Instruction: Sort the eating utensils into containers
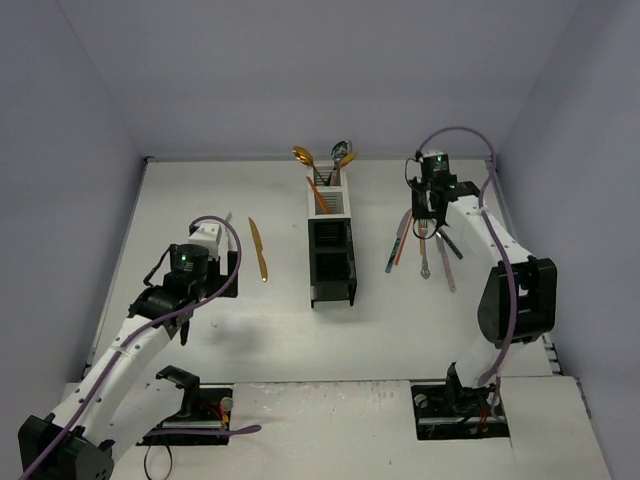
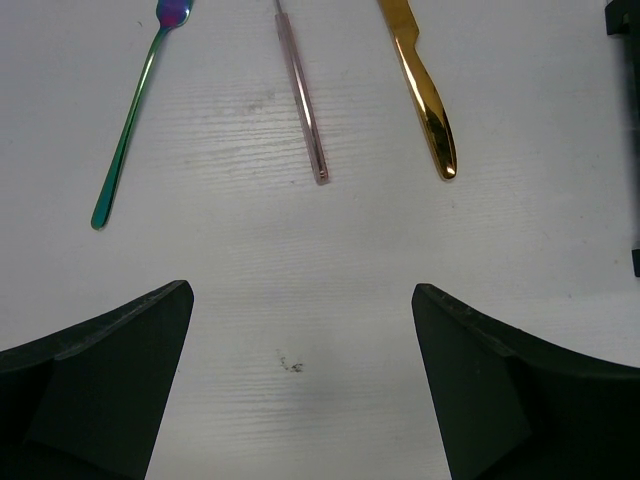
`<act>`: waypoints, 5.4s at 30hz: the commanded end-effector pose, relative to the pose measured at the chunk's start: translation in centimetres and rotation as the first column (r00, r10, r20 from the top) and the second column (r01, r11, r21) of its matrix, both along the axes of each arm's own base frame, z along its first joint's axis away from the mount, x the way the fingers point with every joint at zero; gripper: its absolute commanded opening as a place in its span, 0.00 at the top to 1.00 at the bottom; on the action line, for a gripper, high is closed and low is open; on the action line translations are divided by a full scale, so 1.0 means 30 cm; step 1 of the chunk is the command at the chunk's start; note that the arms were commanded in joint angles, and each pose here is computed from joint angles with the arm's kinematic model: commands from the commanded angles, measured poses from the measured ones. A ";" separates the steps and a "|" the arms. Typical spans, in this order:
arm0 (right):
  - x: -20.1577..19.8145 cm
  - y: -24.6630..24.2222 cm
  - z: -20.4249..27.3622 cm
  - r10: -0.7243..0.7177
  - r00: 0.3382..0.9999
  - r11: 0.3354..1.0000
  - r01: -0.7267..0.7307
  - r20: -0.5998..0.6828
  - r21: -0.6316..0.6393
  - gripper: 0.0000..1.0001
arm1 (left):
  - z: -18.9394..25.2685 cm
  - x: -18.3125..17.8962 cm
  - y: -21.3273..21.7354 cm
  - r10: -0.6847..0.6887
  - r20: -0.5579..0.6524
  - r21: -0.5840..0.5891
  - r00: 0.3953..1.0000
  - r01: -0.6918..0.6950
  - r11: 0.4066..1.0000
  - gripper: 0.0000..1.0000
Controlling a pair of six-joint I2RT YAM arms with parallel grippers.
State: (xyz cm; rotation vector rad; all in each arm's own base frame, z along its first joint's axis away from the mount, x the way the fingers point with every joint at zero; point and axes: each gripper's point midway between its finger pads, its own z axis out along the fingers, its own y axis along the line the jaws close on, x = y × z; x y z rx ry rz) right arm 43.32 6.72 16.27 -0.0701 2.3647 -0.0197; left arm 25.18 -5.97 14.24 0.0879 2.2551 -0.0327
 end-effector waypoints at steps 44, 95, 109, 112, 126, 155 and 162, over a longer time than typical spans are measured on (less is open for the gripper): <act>0.073 0.646 0.394 0.378 0.567 0.846 -0.532 0.732 -0.025 0.60 | 0.108 0.051 -0.010 0.007 0.120 -0.034 0.993 -0.003 0.999 0.10; 0.040 -0.027 -0.373 -0.381 0.913 0.906 0.400 -0.145 0.139 0.75 | 0.110 0.043 -0.027 -0.006 0.109 -0.061 0.994 0.013 0.998 0.10; 0.060 -0.033 -0.466 -0.393 0.897 0.895 0.424 -0.202 0.141 0.75 | 0.106 0.042 -0.024 -0.005 0.104 -0.054 0.995 0.011 0.998 0.10; 0.042 -0.034 -0.492 -0.391 0.894 0.896 0.424 -0.220 0.131 0.76 | 0.106 0.043 -0.024 -0.005 0.104 -0.055 0.995 0.010 0.998 0.10; -0.218 -0.073 -0.595 -0.335 0.854 0.933 0.361 -0.399 -0.011 0.98 | 0.106 0.043 -0.027 -0.010 0.105 -0.055 0.994 0.016 0.998 0.10; 0.093 0.461 0.586 0.298 0.784 0.908 -0.409 0.545 0.093 1.00 | 0.108 0.043 -0.026 -0.008 0.105 -0.055 0.994 0.014 0.998 0.10; 0.111 0.675 0.636 0.473 0.548 0.778 -0.627 0.690 -0.036 1.00 | 0.103 0.044 -0.021 -0.004 0.103 -0.048 0.995 0.009 0.999 0.10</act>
